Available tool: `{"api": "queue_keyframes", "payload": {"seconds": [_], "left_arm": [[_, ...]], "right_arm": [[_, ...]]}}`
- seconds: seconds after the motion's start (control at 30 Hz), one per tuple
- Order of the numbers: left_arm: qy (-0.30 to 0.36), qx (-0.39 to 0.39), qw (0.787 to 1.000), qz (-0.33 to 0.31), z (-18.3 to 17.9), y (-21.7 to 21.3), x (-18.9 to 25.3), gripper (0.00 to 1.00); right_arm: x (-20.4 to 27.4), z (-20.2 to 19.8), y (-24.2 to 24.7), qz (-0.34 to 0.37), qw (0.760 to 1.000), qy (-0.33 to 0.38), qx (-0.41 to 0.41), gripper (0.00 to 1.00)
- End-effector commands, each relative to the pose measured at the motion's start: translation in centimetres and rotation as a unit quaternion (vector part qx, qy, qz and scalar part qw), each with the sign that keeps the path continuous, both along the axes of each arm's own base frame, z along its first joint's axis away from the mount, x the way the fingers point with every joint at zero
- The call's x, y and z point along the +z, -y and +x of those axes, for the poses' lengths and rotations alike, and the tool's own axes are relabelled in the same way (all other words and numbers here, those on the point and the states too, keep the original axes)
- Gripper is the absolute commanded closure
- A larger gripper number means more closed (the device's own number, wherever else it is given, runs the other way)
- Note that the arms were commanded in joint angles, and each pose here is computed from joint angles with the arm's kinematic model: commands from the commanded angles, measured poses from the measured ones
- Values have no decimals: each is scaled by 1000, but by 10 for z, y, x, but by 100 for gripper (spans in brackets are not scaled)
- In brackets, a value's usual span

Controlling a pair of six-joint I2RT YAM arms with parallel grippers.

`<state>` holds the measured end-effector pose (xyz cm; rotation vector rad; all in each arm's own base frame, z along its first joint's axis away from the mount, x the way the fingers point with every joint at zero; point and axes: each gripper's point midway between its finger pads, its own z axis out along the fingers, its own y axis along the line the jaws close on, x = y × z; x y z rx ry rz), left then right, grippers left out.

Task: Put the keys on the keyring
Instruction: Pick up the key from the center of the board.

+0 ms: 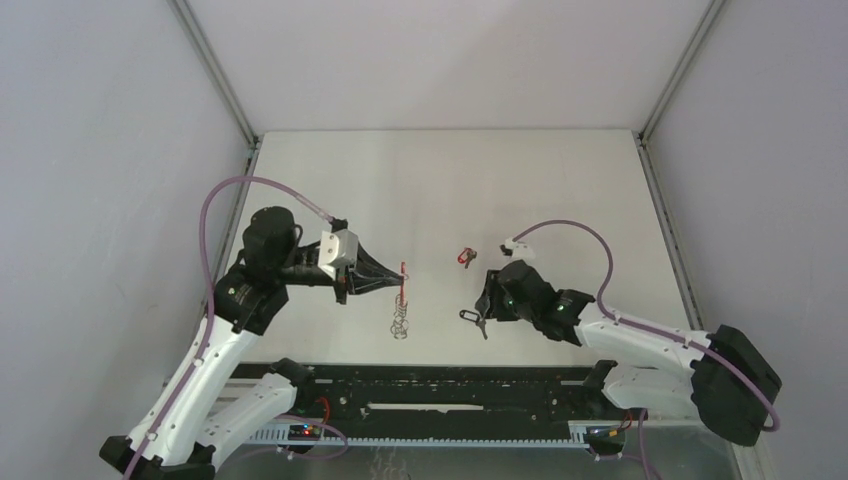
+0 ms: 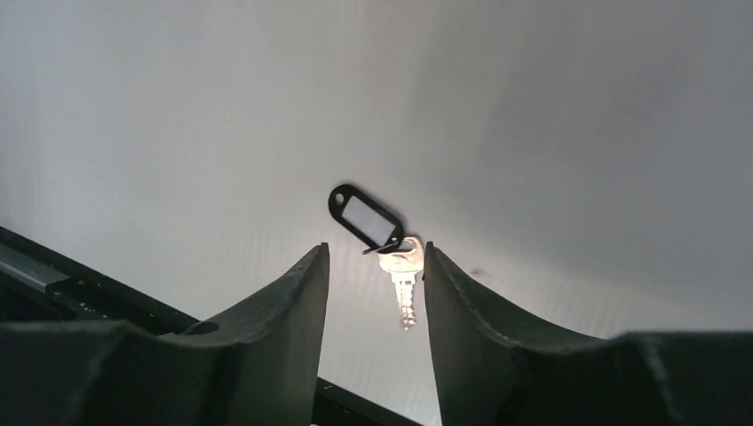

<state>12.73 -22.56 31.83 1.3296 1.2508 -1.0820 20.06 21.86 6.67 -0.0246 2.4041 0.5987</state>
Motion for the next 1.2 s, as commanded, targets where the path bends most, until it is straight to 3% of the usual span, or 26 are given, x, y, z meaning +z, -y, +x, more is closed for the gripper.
{"api": "queue_keyframes", "payload": {"seconds": [0.0, 0.13, 0.23, 1.17], "left_arm": [[5, 20, 1000, -24, 7, 0, 11, 100], [-1, 32, 999, -18, 13, 0, 3, 100], [-2, 31, 999, -18, 13, 0, 2, 100], [17, 4, 1000, -25, 1, -2, 6, 100]], "right_arm": [[3, 0, -5, -44, 999, 12, -29, 52], [-3, -15, -14, -45, 998, 1, -53, 51], [-8, -18, -19, -50, 996, -14, -73, 55], [-31, -4, -42, -69, 990, -39, -119, 58]]}}
